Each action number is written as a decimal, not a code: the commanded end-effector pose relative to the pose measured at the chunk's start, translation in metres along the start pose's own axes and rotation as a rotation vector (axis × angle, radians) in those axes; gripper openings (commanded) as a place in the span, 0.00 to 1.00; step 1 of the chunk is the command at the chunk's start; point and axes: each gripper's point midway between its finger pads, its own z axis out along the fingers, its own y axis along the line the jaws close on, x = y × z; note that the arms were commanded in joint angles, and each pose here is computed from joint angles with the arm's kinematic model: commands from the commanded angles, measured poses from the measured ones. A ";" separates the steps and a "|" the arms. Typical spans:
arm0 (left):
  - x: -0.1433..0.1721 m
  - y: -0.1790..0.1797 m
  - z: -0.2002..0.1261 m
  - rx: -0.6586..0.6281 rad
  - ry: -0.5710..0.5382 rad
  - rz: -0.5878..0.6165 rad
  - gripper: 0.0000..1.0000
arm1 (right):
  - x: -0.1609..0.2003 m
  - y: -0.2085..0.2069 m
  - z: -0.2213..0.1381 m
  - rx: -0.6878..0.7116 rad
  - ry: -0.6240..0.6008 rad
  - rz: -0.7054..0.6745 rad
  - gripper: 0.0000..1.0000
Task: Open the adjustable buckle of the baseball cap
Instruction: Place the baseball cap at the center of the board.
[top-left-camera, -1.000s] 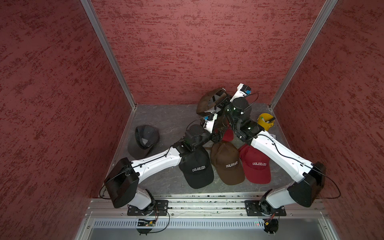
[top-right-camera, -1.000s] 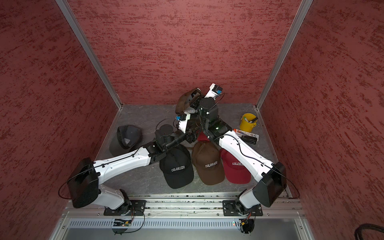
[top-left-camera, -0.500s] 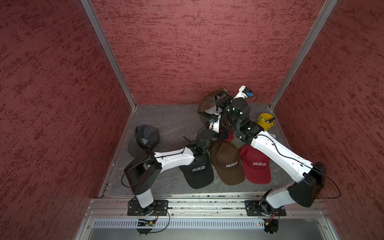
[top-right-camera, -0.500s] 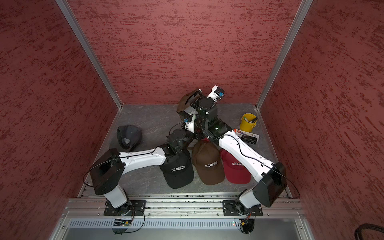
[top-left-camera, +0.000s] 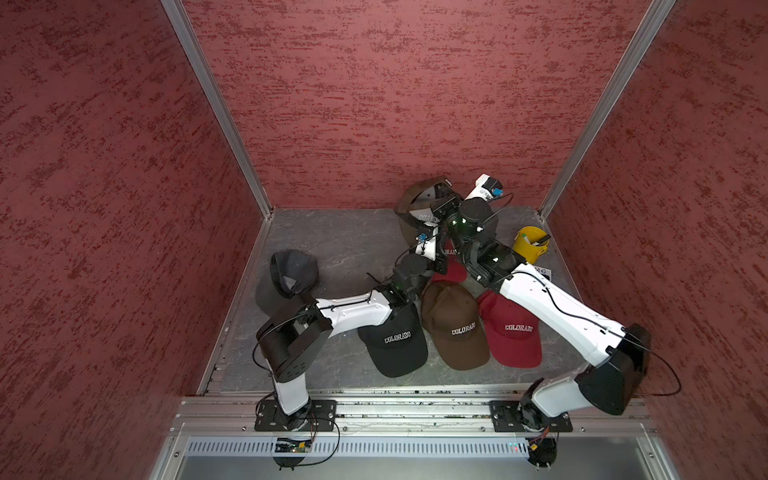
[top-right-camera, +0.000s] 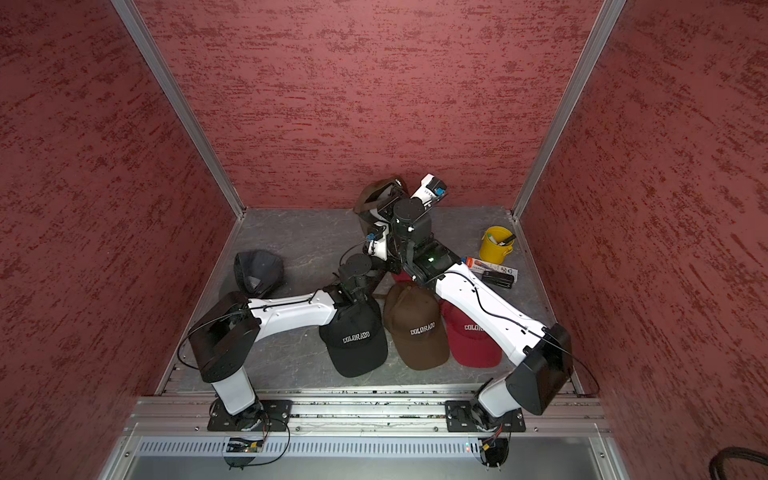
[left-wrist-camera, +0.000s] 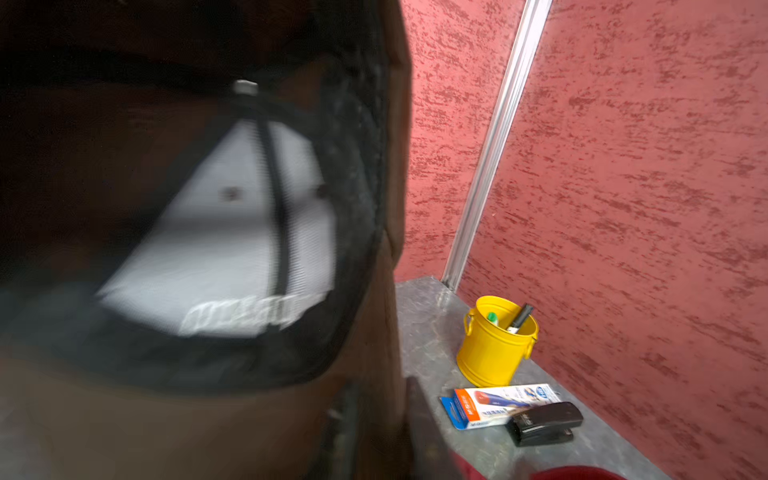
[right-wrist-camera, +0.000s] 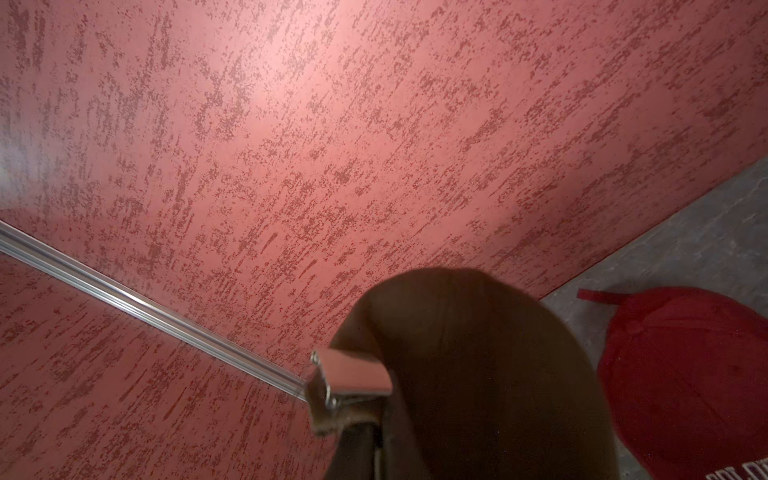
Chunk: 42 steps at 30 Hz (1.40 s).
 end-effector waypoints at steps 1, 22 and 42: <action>-0.005 0.001 -0.005 0.012 -0.010 0.035 0.03 | -0.007 0.005 -0.007 -0.024 -0.018 0.021 0.00; 0.001 0.040 -0.052 0.235 0.271 -0.108 0.00 | 0.009 0.013 -0.015 -0.170 0.008 -0.221 0.37; 0.043 0.134 -0.028 0.417 0.433 -0.635 0.00 | 0.027 0.015 -0.042 -0.319 0.073 -0.452 0.59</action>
